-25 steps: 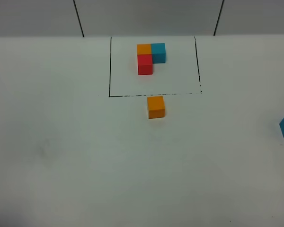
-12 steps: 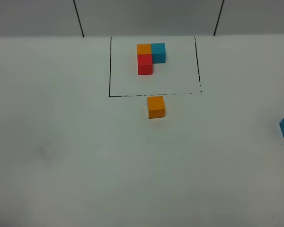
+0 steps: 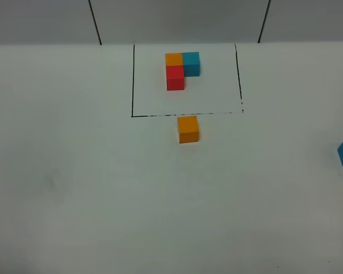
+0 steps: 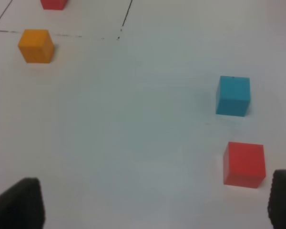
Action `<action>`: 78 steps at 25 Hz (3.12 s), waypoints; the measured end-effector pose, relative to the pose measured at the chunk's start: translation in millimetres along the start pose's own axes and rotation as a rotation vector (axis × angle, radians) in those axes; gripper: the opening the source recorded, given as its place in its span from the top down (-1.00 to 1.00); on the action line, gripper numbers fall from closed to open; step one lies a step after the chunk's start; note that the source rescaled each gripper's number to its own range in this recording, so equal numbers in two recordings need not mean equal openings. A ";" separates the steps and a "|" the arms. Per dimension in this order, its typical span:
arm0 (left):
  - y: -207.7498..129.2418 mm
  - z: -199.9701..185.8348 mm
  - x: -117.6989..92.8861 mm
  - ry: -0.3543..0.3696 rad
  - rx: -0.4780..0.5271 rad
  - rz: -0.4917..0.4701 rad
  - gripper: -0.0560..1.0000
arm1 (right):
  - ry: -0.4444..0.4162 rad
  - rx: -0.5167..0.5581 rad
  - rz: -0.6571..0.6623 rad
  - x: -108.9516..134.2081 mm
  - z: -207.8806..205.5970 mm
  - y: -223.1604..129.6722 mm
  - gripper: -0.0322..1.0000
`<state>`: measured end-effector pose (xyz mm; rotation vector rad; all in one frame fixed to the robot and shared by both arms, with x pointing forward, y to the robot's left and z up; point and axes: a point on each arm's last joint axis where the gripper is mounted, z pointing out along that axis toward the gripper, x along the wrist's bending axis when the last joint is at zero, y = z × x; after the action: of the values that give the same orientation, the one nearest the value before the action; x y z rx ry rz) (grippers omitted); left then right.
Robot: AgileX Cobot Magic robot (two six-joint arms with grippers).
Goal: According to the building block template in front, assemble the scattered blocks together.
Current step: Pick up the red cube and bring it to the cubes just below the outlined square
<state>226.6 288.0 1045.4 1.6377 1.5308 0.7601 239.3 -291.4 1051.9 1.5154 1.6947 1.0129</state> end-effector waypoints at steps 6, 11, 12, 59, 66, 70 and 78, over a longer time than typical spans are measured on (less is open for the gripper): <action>0.0 0.0 -0.1 0.002 0.000 -0.002 -0.28 | 0.000 0.000 0.000 0.0 0.0 0.0 -0.79; 0.0 0.0 0.0 0.002 0.000 0.000 -0.28 | 0.000 0.000 0.000 0.0 0.0 0.0 -0.79; 0.0 0.0 0.0 0.002 0.000 0.001 -0.28 | 0.000 0.000 0.000 0.0 0.0 0.0 -0.79; 0.3 0.4 0.0 0.002 0.003 0.004 -0.27 | -0.128 0.840 0.212 -72.1 193.3 41.4 -0.76; 0.3 0.4 0.0 0.002 0.003 0.004 -0.27 | -0.103 0.916 0.155 -87.4 224.9 20.8 -0.76; 0.3 0.4 0.0 0.002 0.003 0.004 -0.27 | -0.108 0.911 0.143 -96.8 233.8 14.5 -0.76; 0.3 0.4 0.0 0.002 0.003 0.004 -0.27 | -0.114 0.929 0.144 -113.0 248.0 -1.2 -0.76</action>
<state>227.0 288.0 1045.4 1.6426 1.5315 0.7625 466.1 -371.8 924.0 2.2198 2.1158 0.1391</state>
